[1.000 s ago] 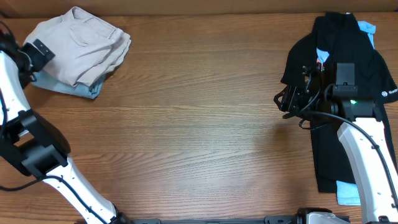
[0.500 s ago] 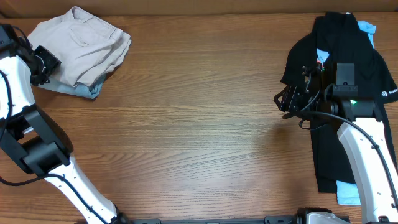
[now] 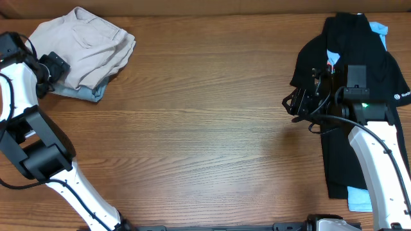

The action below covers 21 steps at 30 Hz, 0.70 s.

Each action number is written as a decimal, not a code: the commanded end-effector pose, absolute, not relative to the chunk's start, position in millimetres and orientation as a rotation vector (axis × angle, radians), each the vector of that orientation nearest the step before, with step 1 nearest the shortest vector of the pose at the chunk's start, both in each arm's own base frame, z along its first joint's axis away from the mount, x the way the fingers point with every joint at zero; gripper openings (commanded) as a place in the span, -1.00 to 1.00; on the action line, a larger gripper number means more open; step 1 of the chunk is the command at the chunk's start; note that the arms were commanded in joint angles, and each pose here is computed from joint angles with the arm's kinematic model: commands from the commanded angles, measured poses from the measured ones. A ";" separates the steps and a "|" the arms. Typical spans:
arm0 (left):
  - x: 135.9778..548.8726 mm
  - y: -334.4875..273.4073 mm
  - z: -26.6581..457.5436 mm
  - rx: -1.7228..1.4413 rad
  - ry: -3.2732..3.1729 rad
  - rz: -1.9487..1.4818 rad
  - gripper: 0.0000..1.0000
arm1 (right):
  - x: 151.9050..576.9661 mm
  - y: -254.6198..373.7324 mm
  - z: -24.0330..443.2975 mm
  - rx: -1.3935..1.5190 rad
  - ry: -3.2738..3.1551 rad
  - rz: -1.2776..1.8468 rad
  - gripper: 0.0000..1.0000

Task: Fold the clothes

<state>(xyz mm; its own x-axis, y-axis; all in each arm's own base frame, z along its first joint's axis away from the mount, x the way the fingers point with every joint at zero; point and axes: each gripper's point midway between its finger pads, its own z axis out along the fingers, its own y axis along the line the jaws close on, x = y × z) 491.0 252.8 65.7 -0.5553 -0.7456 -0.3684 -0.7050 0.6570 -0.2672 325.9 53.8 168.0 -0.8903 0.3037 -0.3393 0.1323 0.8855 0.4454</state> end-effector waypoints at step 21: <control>499.6 243.6 52.5 -1.070 2.400 -0.151 -0.62 | 332.0 54.8 181.9 0.301 2.604 0.596 0.18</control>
